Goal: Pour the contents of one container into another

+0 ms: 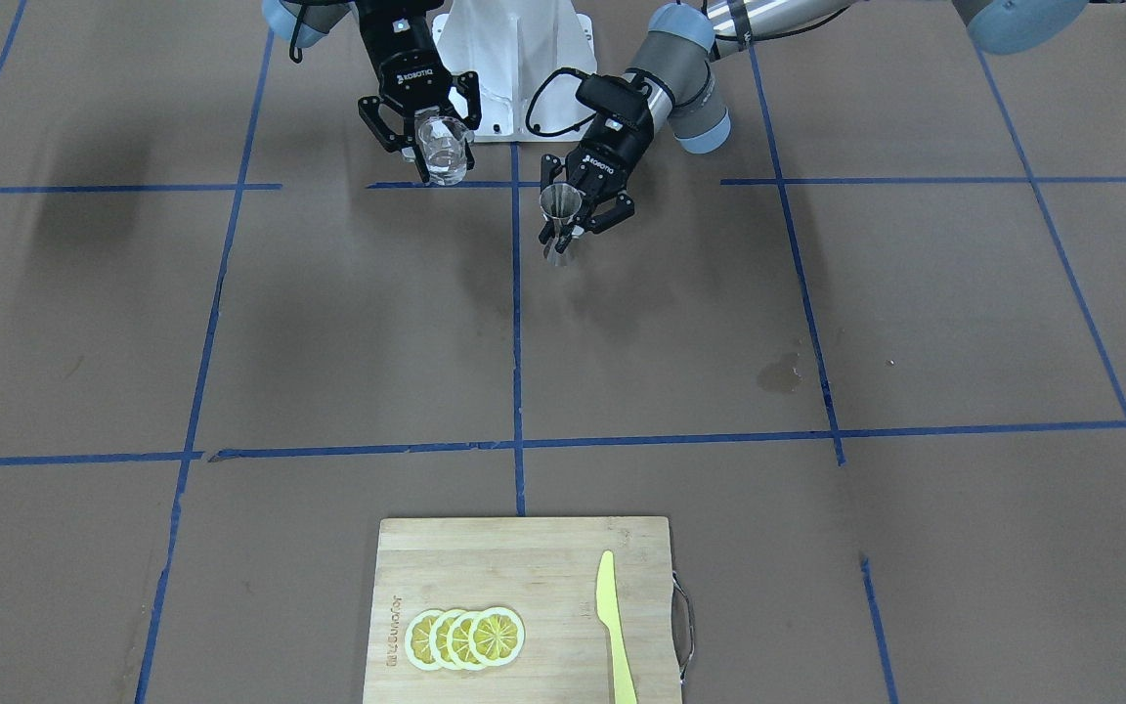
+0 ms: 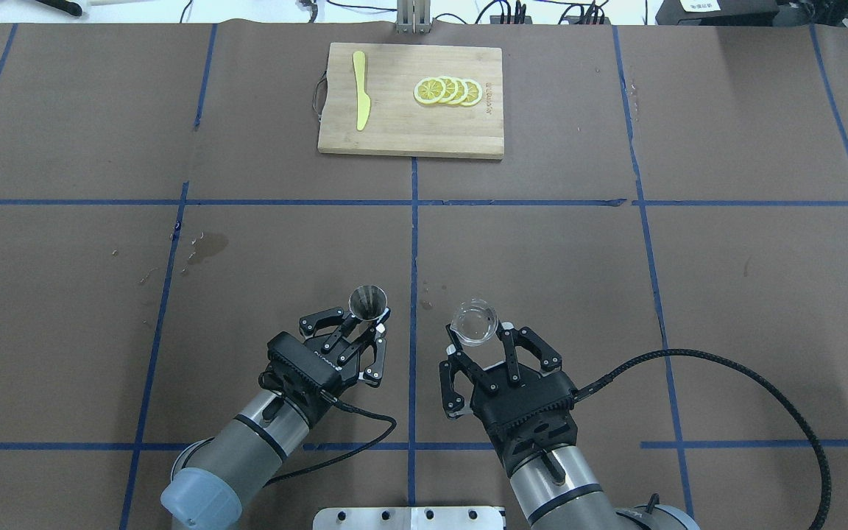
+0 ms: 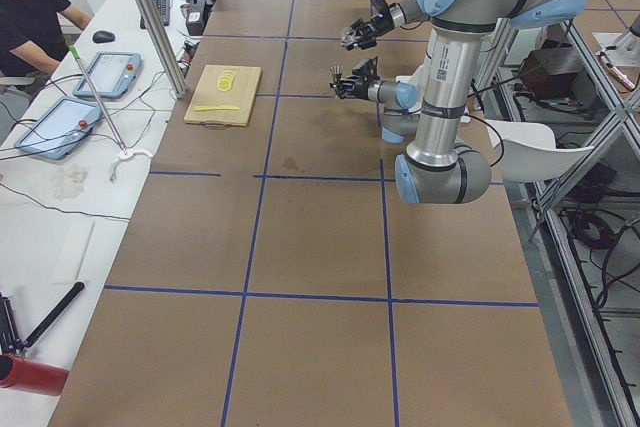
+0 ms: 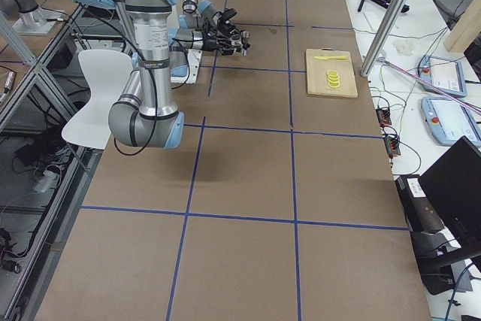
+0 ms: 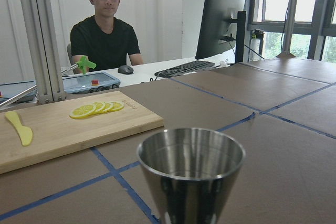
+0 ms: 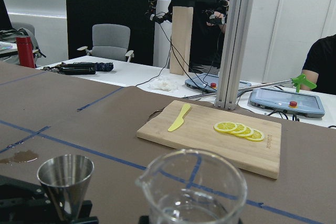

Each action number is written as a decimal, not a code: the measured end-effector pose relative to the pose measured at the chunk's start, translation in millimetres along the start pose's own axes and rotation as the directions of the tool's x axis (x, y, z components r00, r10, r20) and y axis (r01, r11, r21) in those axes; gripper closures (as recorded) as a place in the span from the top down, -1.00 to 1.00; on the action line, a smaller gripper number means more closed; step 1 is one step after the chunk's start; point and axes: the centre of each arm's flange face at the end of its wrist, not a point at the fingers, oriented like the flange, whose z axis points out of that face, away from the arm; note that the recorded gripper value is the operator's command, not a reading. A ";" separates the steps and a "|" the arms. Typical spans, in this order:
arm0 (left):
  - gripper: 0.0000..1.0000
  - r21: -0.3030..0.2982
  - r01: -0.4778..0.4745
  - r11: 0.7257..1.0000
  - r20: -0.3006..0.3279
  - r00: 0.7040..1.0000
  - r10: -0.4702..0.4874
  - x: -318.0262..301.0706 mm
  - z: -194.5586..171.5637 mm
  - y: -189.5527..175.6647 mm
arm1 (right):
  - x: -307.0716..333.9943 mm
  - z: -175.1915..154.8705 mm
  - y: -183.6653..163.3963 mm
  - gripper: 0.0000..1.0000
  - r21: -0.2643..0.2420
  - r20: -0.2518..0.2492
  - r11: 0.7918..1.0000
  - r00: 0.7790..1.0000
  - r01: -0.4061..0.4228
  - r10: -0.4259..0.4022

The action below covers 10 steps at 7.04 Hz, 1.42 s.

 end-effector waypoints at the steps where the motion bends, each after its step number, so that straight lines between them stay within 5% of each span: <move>1: -1.00 0.003 -0.015 1.000 0.002 1.000 0.015 0.1 1.2 -1.5 | 0.9 0.5 -2.1 -0.92 0.003 -0.001 1.000 1.000 -0.003 0.003; 10: -1.00 0.032 -0.134 0.990 -0.091 0.987 0.136 17.1 49.9 -36.6 | 8.9 21.9 -43.5 -0.92 -0.030 -0.065 0.988 0.986 0.149 -0.151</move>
